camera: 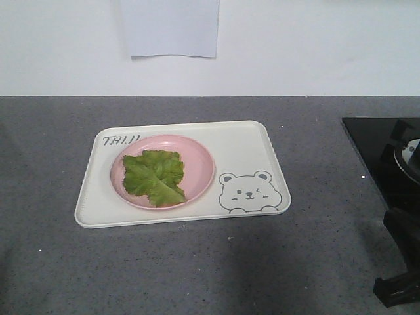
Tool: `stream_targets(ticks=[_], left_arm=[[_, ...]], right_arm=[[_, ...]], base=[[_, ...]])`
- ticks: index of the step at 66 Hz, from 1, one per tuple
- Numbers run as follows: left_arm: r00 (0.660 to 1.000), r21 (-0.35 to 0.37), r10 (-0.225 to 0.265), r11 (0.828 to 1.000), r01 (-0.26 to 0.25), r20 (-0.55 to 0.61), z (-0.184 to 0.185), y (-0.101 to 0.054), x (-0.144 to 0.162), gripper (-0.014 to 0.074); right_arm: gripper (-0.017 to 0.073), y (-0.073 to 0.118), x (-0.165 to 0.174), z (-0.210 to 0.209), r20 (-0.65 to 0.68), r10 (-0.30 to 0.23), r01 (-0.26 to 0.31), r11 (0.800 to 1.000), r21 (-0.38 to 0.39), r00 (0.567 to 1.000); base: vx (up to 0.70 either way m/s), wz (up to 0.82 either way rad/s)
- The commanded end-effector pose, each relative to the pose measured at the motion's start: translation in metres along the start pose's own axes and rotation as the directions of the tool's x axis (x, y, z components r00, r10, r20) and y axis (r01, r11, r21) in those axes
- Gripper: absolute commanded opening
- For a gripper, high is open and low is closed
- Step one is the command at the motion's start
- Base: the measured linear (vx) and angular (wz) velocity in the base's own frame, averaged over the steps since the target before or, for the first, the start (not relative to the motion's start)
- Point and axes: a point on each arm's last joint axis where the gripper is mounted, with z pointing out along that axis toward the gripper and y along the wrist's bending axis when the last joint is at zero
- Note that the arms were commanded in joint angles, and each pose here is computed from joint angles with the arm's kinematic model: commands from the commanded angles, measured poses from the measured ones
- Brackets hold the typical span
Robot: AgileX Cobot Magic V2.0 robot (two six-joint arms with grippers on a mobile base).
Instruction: Transfer vegetables to tray and serve
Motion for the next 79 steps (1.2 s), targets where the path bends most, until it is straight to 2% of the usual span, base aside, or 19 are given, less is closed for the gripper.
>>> stream_targets(ticks=[1,47,58,61,62,66,67,68,69,71,73,74,75,76,77,78,79], left_arm=[[0.998,0.006,-0.01,1.0,0.009,0.064,-0.0001,0.0,0.0011,-0.0006],[0.998,0.006,-0.01,1.0,0.009,0.064,-0.0001,0.0,0.0011,-0.0006],[0.998,0.006,-0.01,1.0,0.009,0.064,-0.0001,0.0,0.0011,-0.0006],[0.998,0.006,-0.01,1.0,0.009,0.064,-0.0001,0.0,0.0011,-0.0006],[0.998,0.006,-0.01,1.0,0.009,0.064,-0.0001,0.0,0.0011,-0.0006],[0.998,0.006,-0.01,1.0,0.009,0.064,-0.0001,0.0,0.0011,-0.0006],[0.998,0.006,-0.01,1.0,0.009,0.064,-0.0001,0.0,0.0011,-0.0006],[0.998,0.006,-0.01,1.0,0.009,0.064,-0.0001,0.0,0.0011,-0.0006],[0.998,0.006,-0.01,1.0,0.009,0.064,-0.0001,0.0,0.0011,-0.0006],[0.998,0.006,-0.01,1.0,0.009,0.064,-0.0001,0.0,0.0011,-0.0006],[0.998,0.006,-0.01,1.0,0.009,0.064,-0.0001,0.0,0.0011,-0.0006],[0.998,0.006,-0.01,1.0,0.009,0.064,-0.0001,0.0,0.0011,-0.0006],[0.998,0.006,-0.01,1.0,0.009,0.064,-0.0001,0.0,0.0011,-0.0006],[0.998,0.006,-0.01,1.0,0.009,0.064,-0.0001,0.0,0.0011,-0.0006],[0.998,0.006,-0.01,1.0,0.009,0.064,-0.0001,0.0,0.0011,-0.0006],[0.998,0.006,-0.01,1.0,0.009,0.064,-0.0001,0.0,0.0011,-0.0006],[0.998,0.006,-0.01,1.0,0.009,0.064,-0.0001,0.0,0.0011,-0.0006]], right_arm=[[-0.0003,-0.0024,-0.0095,-0.0008,0.029,-0.001,0.0,1.0,0.022,1.0],[-0.0003,-0.0032,-0.0084,-0.0007,0.026,-0.005,0.004,1.0,0.03,1.0],[-0.0003,-0.0055,-0.0096,-0.0008,0.043,0.078,-0.08,0.995,0.051,0.996],[-0.0003,-0.0061,-0.0098,-0.0007,0.047,0.081,-0.084,0.995,0.057,0.996],[-0.0003,-0.0061,-0.0101,-0.0007,0.051,0.1,-0.103,0.993,0.056,0.994],[-0.0003,-0.0061,-0.0109,-0.0008,0.058,0.068,-0.071,0.996,0.057,0.996],[-0.0003,-0.0061,-0.0111,-0.0008,0.061,0.084,-0.088,0.995,0.056,0.995],[-0.0003,-0.0062,-0.0113,-0.0008,0.063,0.078,-0.082,0.995,0.058,0.995],[-0.0003,-0.0062,-0.0116,-0.0008,0.065,0.048,-0.052,0.997,0.059,0.997],[-0.0003,-0.006,-0.0123,-0.0008,0.072,0.04,-0.044,0.997,0.057,0.997],[-0.0003,-0.0062,-0.013,-0.0009,0.08,0.044,-0.049,0.997,0.058,0.996],[-0.0003,-0.0066,-0.0133,-0.001,0.086,0.078,-0.083,0.995,0.06,0.993],[-0.0003,-0.007,-0.0133,-0.001,0.087,0.083,-0.089,0.994,0.064,0.993],[-0.0003,-0.0073,-0.0133,-0.001,0.086,0.059,-0.065,0.995,0.069,0.995],[-0.0003,-0.0093,-0.0123,-0.0011,0.078,0.084,-0.091,0.992,0.09,0.993],[-0.0003,-0.0097,-0.0119,-0.0011,0.072,0.062,-0.069,0.993,0.097,0.995],[-0.0003,-0.01,-0.0115,-0.0013,0.068,0.065,-0.071,0.992,0.101,0.996]], base=[[0.0,0.0],[0.0,0.0],[0.0,0.0],[0.0,0.0],[0.0,0.0],[0.0,0.0],[0.0,0.0],[0.0,0.0],[0.0,0.0],[0.0,0.0],[0.0,0.0],[0.0,0.0],[0.0,0.0],[0.0,0.0],[0.0,0.0],[0.0,0.0],[0.0,0.0]])
